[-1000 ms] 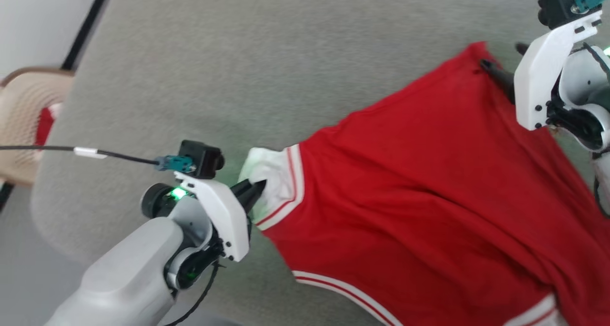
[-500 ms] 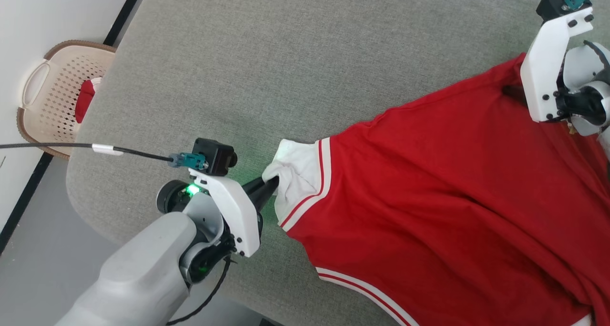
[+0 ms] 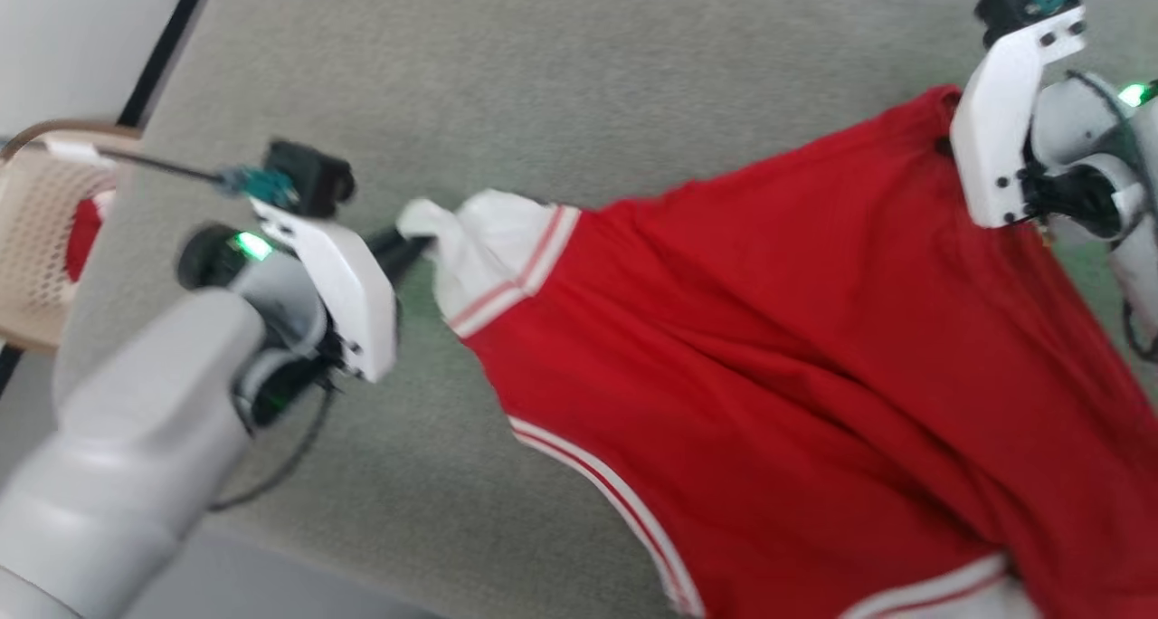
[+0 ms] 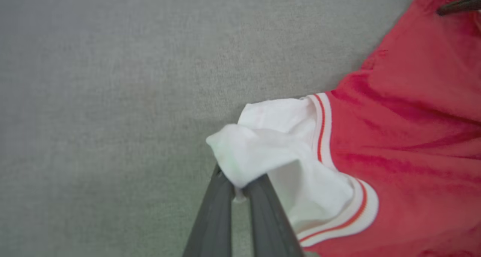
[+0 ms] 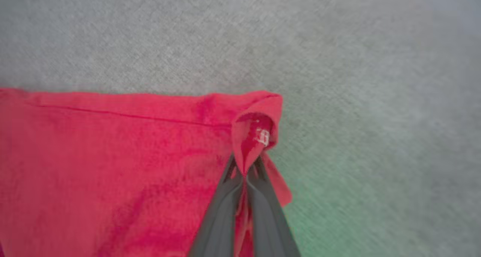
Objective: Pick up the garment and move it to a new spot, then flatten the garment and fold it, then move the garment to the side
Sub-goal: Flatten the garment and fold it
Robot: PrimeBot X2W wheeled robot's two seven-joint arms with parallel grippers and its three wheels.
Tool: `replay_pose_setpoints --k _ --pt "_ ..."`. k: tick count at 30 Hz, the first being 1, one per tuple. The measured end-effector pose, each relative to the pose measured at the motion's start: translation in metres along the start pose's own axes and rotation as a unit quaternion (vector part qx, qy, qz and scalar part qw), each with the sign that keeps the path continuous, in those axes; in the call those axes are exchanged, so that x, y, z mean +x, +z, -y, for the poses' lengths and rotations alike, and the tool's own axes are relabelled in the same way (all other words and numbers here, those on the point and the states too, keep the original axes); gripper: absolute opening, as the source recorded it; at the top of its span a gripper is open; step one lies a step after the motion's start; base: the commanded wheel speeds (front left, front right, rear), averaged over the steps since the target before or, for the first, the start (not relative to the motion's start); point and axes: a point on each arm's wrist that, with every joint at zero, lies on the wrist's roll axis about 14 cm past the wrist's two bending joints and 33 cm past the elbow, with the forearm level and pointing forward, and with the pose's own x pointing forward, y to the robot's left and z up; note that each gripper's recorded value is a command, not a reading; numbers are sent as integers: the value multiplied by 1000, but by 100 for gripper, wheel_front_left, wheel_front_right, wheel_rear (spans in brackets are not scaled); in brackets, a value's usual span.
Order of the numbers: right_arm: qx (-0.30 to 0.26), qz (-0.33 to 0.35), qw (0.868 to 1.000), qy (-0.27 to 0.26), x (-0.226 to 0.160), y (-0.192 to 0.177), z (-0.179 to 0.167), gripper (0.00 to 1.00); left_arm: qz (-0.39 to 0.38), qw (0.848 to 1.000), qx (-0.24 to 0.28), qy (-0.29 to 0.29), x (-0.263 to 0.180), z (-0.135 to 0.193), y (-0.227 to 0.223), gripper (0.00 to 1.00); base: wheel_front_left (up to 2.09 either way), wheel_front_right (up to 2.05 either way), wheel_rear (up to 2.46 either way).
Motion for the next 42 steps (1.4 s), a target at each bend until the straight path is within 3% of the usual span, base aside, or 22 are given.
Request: replay_pose_setpoints --k 6,12,24,30,32,34,36,40,42 --pt "-15 87 995 -39 -56 29 27 0 12 996 85 5 -1 -11 59 0 0 0 0" --pt "-10 153 985 -77 -113 47 51 0 45 989 143 -3 -1 4 118 0 0 0 0" --pt "-26 293 945 -141 -244 85 60 0 156 964 217 4 -30 39 241 0 0 0 0" --pt "-17 338 923 -182 -262 99 84 0 226 942 247 10 -25 54 286 0 0 0 0" --pt "-15 368 908 -198 -265 111 94 0 254 934 249 19 -20 55 300 0 0 0 0" --pt "-29 406 885 -225 -273 125 105 0 299 920 253 36 -20 55 324 0 0 0 0" --pt "-40 439 862 -248 -279 138 115 0 361 895 259 49 -27 59 352 0 0 0 0" --pt "-85 535 789 -290 -310 167 121 0 482 832 266 76 -56 64 403 0 0 0 0" --pt "-105 560 763 -306 -321 175 121 0 521 805 272 81 -74 70 420 0 0 0 0"
